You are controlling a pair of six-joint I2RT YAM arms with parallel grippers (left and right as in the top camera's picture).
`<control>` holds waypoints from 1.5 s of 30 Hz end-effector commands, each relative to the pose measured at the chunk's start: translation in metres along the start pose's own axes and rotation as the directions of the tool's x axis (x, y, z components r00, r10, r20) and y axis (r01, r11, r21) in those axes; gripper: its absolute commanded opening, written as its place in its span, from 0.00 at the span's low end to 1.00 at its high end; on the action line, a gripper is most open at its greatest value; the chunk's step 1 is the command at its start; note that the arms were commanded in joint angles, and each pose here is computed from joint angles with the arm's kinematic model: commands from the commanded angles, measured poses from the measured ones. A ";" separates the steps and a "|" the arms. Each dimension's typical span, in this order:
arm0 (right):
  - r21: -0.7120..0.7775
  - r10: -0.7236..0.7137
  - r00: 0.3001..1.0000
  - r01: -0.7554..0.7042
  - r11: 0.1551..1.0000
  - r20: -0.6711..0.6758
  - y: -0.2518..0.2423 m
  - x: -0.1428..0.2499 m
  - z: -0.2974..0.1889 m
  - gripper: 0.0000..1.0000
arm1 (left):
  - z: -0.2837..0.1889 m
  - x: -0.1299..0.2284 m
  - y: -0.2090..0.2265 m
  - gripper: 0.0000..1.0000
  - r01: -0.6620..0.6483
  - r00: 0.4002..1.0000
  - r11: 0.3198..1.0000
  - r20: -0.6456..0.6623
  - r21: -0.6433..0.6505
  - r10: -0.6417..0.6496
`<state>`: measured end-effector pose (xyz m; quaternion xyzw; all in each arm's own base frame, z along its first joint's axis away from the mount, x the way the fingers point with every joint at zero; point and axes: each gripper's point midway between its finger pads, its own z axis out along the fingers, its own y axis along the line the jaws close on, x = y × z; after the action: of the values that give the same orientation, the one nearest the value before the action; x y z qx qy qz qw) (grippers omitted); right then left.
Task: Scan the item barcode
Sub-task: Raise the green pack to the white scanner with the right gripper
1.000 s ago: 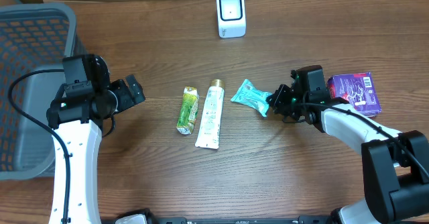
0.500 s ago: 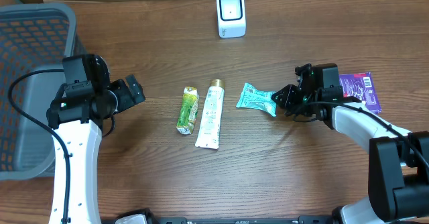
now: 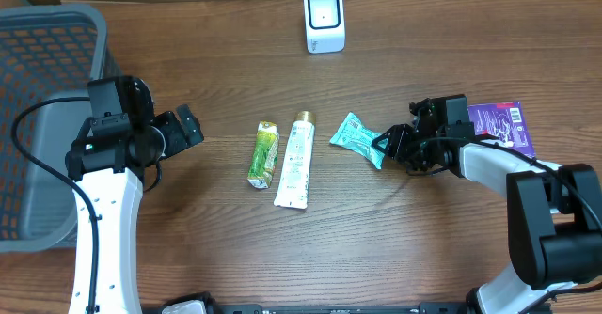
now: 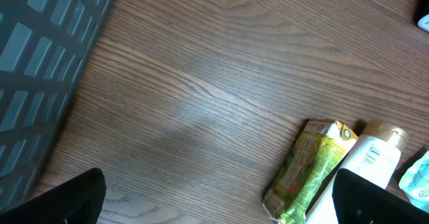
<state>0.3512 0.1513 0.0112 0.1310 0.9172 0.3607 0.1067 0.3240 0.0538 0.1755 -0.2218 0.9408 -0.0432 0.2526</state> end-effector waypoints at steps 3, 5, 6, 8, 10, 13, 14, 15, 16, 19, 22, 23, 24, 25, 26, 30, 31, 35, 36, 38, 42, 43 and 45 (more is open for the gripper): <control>0.033 0.207 0.978 -0.206 0.978 -0.021 -0.013 0.004 0.012 0.38 | -0.002 0.000 0.000 0.99 -0.019 1.000 1.000 0.008 0.004 0.019; 0.059 0.287 0.958 -0.286 0.956 -0.006 -0.021 0.003 0.016 0.38 | -0.002 0.000 0.000 1.00 -0.019 1.000 1.000 0.008 0.004 0.019; 0.053 0.300 0.954 -0.299 0.953 -0.005 -0.022 0.002 0.018 0.36 | -0.002 0.000 0.000 1.00 -0.019 1.000 1.000 0.008 0.004 0.019; 0.041 0.323 0.947 -0.322 0.946 -0.002 -0.023 0.000 0.024 0.32 | -0.002 0.000 0.000 0.99 -0.019 1.000 1.000 0.008 0.004 0.019; 0.027 0.315 0.949 -0.315 0.949 0.006 -0.024 -0.004 0.030 0.26 | -0.002 0.000 0.000 1.00 -0.019 1.000 1.000 0.008 0.004 0.019; 0.003 0.254 0.967 -0.254 0.967 0.024 -0.019 -0.010 0.032 0.07 | -0.002 0.000 0.000 1.00 -0.019 1.000 1.000 0.008 0.004 0.019; -0.003 0.241 0.970 -0.241 0.970 0.025 -0.017 -0.011 0.031 0.04 | -0.002 0.000 0.000 1.00 -0.019 1.000 1.000 0.008 0.004 0.019; -0.011 0.236 0.972 -0.235 0.972 0.021 -0.015 -0.011 0.031 0.04 | -0.002 0.000 0.000 1.00 -0.019 1.000 1.000 0.008 0.004 0.019; -0.023 0.222 0.975 -0.222 0.975 0.016 -0.012 -0.011 0.030 0.04 | -0.002 0.000 0.000 1.00 -0.019 1.000 1.000 0.008 0.004 0.019; -0.069 0.149 0.989 -0.148 0.987 0.009 0.000 -0.014 0.021 0.04 | -0.002 0.000 0.000 0.99 -0.019 1.000 1.000 0.008 0.004 0.019; -0.137 0.014 0.999 -0.010 0.991 0.034 0.030 -0.023 -0.010 0.04 | -0.002 0.000 0.000 1.00 -0.019 1.000 1.000 0.008 0.004 0.019; -0.152 -0.037 0.998 0.043 0.987 0.041 0.041 -0.024 -0.021 0.04 | -0.002 0.000 0.000 1.00 -0.019 1.000 1.000 0.008 0.004 0.019; -0.157 -0.099 0.994 0.105 0.982 0.049 0.052 -0.024 -0.032 0.04 | -0.002 0.000 0.000 1.00 -0.019 1.000 1.000 0.008 0.004 0.019; -0.151 -0.151 0.987 0.158 0.976 0.055 0.061 -0.024 -0.043 0.04 | -0.002 0.000 0.000 1.00 -0.019 1.000 1.000 0.008 0.004 0.019; -0.147 -0.192 0.980 0.199 0.969 0.058 0.068 -0.023 -0.052 0.04 | -0.002 0.000 0.000 0.99 -0.019 1.000 1.000 0.008 0.004 0.019; -0.156 -0.261 0.960 0.275 0.949 0.103 0.101 -0.023 -0.090 0.04 | -0.002 0.000 0.000 0.99 -0.019 1.000 1.000 0.008 0.004 0.019; -0.163 -0.273 0.954 0.291 0.943 0.125 0.109 -0.022 -0.099 0.04 | -0.002 0.000 0.000 1.00 -0.019 1.000 1.000 0.008 0.004 0.019; -0.171 -0.300 0.939 0.327 0.929 0.166 0.125 -0.015 -0.122 0.04 | -0.002 0.000 0.000 1.00 -0.019 1.000 1.000 0.007 0.005 0.019; -0.175 -0.311 0.933 0.341 0.924 0.181 0.131 -0.011 -0.132 0.04 | -0.002 0.000 0.000 1.00 -0.019 1.000 1.000 0.008 0.004 0.019; -0.174 -0.322 0.926 0.356 0.918 0.196 0.135 -0.007 -0.141 0.04 | -0.002 0.000 0.000 0.99 -0.019 1.000 1.000 0.008 0.004 0.019; -0.141 -0.352 0.908 0.388 0.911 0.227 0.139 0.003 -0.159 0.04 | -0.002 0.000 0.000 1.00 -0.019 1.000 1.000 0.008 0.004 0.019; -0.132 -0.360 0.903 0.396 0.909 0.235 0.140 0.005 -0.163 0.04 | -0.002 0.000 0.000 1.00 -0.019 1.000 1.000 0.008 0.004 0.019; -0.130 -0.383 0.890 0.422 0.897 0.250 0.144 0.009 -0.170 0.04 | -0.002 0.000 0.000 1.00 -0.019 1.000 1.000 0.008 0.004 0.019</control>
<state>0.3213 0.1495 0.2048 -0.0023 0.8821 0.4014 0.2464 0.3240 0.0538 0.1755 -0.2218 0.9408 -0.0432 0.2526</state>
